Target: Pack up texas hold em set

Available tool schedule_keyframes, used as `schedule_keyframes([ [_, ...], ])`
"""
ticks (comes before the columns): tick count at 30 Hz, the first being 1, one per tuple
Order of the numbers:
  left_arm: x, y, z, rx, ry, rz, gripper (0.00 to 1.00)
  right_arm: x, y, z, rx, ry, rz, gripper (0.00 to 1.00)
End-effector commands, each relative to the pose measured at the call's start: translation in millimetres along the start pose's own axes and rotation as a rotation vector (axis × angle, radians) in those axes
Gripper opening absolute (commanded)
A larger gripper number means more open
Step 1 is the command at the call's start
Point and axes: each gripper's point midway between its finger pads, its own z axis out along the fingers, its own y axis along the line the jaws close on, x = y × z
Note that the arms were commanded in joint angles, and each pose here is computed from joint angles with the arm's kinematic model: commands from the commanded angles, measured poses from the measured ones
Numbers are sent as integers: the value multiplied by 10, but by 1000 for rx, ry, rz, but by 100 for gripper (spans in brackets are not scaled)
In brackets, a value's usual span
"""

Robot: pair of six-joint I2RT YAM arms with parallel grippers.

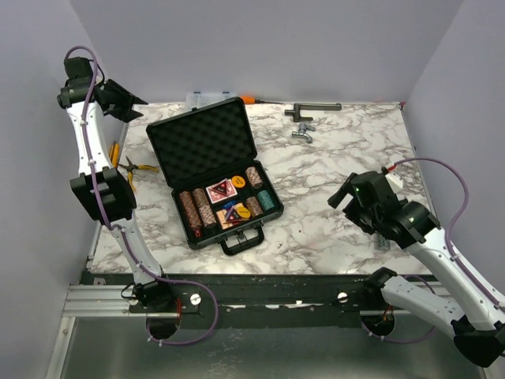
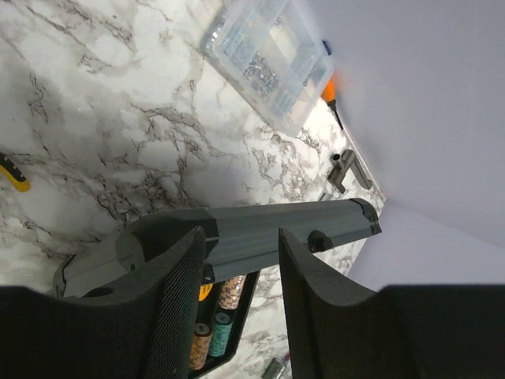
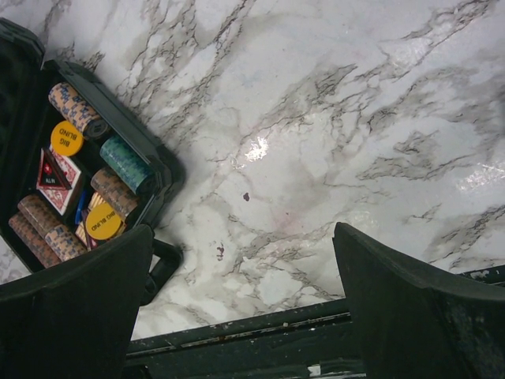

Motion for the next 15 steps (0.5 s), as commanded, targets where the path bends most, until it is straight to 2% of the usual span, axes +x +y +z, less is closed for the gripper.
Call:
schedule_keyframes([
  [1,48,192,230,-21,66,-67,41,-21,-54,13,33,-16,-19,100],
  [9,306,384,526,-2,222,-111,38,24,-18,80,33,0,-17,100],
  [15,548,316,637,26,311,-100,36,28,-13,94,34,2,-15,100],
])
